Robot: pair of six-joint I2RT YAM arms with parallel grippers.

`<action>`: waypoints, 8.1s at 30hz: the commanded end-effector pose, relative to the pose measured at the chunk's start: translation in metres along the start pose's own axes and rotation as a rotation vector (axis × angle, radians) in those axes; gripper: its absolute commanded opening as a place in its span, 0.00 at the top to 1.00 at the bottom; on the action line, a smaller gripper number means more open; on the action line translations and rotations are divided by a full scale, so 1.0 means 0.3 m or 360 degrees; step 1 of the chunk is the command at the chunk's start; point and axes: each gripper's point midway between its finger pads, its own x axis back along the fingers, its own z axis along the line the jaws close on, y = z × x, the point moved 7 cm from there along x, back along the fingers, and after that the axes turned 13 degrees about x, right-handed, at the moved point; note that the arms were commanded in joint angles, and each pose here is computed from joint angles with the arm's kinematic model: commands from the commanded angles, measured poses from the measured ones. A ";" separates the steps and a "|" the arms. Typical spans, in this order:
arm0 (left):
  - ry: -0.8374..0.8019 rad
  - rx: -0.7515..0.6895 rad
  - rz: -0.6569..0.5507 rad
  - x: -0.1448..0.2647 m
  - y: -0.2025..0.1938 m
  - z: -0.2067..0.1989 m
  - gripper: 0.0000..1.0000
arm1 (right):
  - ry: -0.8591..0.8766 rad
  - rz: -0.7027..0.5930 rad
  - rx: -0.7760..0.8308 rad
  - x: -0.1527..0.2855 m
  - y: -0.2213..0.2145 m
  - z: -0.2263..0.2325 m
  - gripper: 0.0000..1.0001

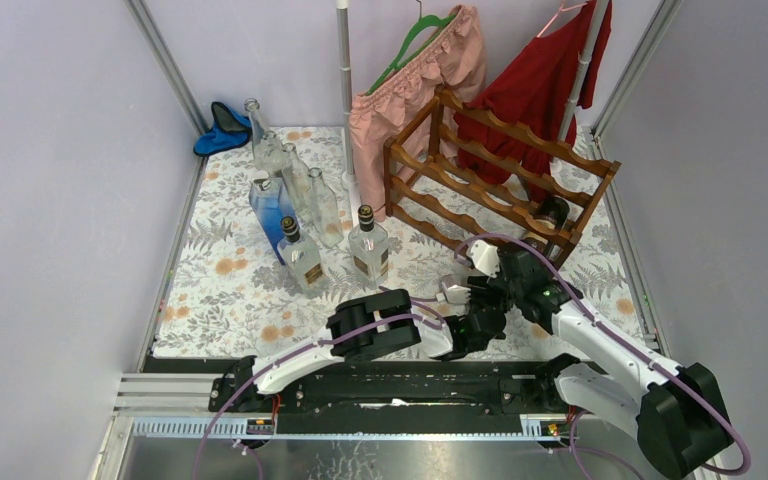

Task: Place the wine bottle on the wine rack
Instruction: Place the wine bottle in the wine rack, then pick up the wine bottle from the center of the board.

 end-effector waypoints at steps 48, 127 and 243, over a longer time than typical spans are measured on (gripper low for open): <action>0.0264 0.0021 0.0130 0.177 0.089 0.149 0.47 | -0.0125 0.0112 0.0021 -0.031 -0.029 0.014 0.90; -0.0227 -0.1901 0.0503 0.772 0.268 -0.309 0.74 | 0.0733 -0.0283 -0.0117 0.014 0.103 0.200 0.92; 0.0752 -0.3046 0.0508 0.306 0.517 -1.170 0.05 | 0.1147 -0.1620 -0.0426 0.434 0.219 0.018 0.00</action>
